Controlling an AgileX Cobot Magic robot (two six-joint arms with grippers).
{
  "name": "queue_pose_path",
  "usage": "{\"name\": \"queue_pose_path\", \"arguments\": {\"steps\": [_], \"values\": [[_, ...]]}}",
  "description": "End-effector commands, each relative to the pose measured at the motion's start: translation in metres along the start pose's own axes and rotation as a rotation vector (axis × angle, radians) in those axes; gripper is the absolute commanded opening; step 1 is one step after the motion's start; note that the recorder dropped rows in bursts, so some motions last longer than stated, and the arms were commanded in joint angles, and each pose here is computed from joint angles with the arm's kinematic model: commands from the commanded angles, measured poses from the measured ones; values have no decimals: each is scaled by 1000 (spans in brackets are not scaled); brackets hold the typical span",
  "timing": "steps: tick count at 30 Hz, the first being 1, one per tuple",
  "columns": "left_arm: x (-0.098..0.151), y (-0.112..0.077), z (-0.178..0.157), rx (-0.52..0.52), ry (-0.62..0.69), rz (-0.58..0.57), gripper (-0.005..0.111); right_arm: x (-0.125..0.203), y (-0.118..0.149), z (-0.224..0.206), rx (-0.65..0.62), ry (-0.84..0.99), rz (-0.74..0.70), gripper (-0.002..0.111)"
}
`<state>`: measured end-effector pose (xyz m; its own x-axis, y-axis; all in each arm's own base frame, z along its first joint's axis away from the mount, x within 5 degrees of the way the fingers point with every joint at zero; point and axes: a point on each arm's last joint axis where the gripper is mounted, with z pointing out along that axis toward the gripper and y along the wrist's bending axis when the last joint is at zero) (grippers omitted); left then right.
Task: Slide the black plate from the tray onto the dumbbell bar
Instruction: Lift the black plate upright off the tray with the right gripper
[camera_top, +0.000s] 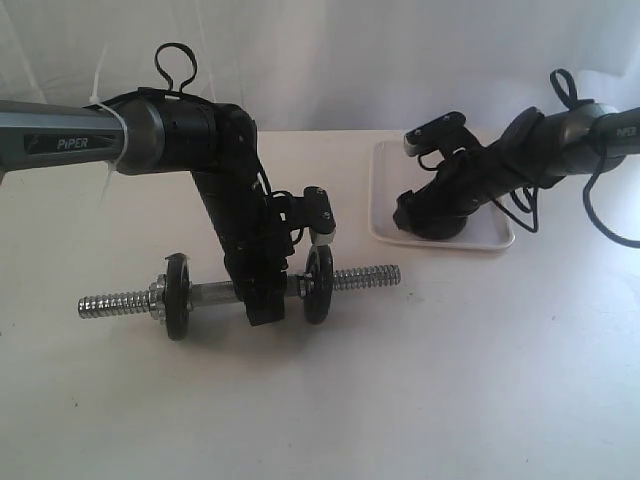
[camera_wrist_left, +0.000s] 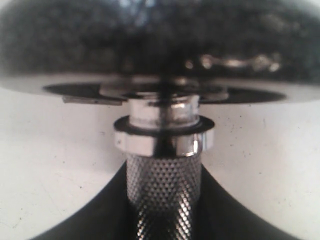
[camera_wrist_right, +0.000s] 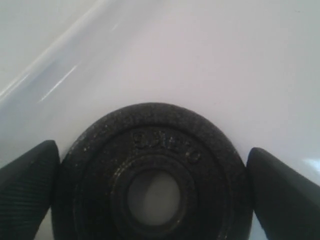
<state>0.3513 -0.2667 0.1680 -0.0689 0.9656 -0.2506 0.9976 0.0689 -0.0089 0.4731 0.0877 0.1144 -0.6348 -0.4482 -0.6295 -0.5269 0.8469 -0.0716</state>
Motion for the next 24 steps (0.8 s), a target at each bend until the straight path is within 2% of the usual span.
{"name": "queue_pose_path", "arguments": {"steps": [1,2,3,4,5,10,21,24], "values": [[-6,-3,-8,3,-35,-10,0,-2,0,-6,-50,59,-78,56],[-6,-4,-8,5,-34,-10,0,-2,1,-7,-64,72,-67,69],[-6,-4,-8,7,-33,-10,0,-3,1,-7,-69,79,-68,78],[-6,-4,-8,7,-33,-10,0,-3,1,-8,-79,88,-72,84],[-6,-4,-8,7,-33,-10,0,-3,2,-9,-84,96,-66,86],[-5,-4,-8,10,-31,-3,0,-10,-5,-14,-39,148,-6,86],[-5,-4,-8,12,-29,3,0,-32,-12,-31,-38,199,2,86],[-5,-4,-8,12,-29,3,0,-32,-15,-28,-9,185,2,93]]}}
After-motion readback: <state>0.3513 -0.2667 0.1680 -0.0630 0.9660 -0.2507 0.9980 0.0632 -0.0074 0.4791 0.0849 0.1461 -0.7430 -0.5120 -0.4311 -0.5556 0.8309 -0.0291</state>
